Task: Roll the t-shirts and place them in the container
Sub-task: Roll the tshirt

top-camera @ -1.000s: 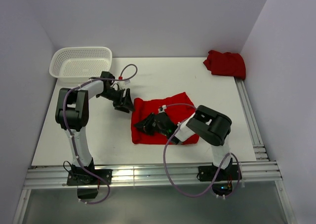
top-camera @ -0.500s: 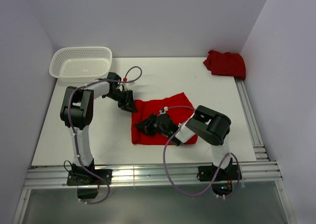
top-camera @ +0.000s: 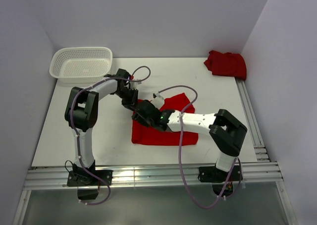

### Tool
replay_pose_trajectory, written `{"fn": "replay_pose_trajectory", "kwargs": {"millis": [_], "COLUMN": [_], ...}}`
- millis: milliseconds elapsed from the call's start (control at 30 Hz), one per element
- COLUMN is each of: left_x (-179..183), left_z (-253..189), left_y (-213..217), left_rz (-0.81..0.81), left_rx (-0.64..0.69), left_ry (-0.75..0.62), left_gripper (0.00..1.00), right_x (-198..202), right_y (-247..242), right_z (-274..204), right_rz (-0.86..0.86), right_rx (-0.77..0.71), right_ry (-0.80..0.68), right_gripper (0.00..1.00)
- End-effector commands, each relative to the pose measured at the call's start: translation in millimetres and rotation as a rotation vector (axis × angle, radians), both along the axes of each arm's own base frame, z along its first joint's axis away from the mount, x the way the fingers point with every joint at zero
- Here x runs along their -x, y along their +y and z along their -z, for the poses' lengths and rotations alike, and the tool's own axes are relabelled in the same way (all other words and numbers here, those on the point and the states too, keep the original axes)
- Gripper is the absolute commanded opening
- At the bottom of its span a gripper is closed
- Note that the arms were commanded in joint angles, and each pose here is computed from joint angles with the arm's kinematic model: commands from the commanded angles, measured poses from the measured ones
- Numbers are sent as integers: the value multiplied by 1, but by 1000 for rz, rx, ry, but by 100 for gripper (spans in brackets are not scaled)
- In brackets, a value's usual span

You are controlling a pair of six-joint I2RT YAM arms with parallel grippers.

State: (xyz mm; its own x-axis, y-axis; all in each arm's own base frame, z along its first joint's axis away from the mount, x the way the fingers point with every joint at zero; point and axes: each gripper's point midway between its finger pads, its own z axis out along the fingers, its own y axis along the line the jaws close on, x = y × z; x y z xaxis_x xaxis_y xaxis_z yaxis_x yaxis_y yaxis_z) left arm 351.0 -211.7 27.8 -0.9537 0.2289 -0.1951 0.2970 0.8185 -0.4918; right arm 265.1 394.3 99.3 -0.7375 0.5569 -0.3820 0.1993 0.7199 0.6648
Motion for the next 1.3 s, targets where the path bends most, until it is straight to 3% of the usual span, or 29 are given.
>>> {"fn": "replay_pose_trajectory", "kwargs": {"millis": [0, 133, 367, 500, 733, 833, 1067, 1267], "left_x": [-9, -8, -8, -7, -7, -9, -12, -10], "left_z": [6, 6, 11, 12, 11, 8, -12, -34], "left_y": [17, 17, 17, 17, 15, 14, 2, -4], "left_rz": [11, 21, 24, 31, 36, 40, 65, 65], "left_rx": [-131, -148, -167, -182, -185, -181, -103, 44], "left_ry": [-57, -55, -46, -46, -51, -57, -88, -61], "left_gripper": [18, 18, 18, 21, 24, 30, 58, 64], "right_x": [1, 0, 7, 13, 22, 26, 35, 39], "right_y": [-30, -16, 14, 5, -21, -30, -42, -46], "right_z": [3, -4, 14, 42, 71, 76, 92, 102], "right_rz": [33, 19, -75, -84, -49, -32, -22, -17], "right_rx": [300, 409, 330, 303, 417, 460, 517, 510], "right_ry": [-34, -60, -44, 9, 64, 78, 104, 121], "right_gripper": [47, 40, 35, 35, 34, 34, 36, 37]}}
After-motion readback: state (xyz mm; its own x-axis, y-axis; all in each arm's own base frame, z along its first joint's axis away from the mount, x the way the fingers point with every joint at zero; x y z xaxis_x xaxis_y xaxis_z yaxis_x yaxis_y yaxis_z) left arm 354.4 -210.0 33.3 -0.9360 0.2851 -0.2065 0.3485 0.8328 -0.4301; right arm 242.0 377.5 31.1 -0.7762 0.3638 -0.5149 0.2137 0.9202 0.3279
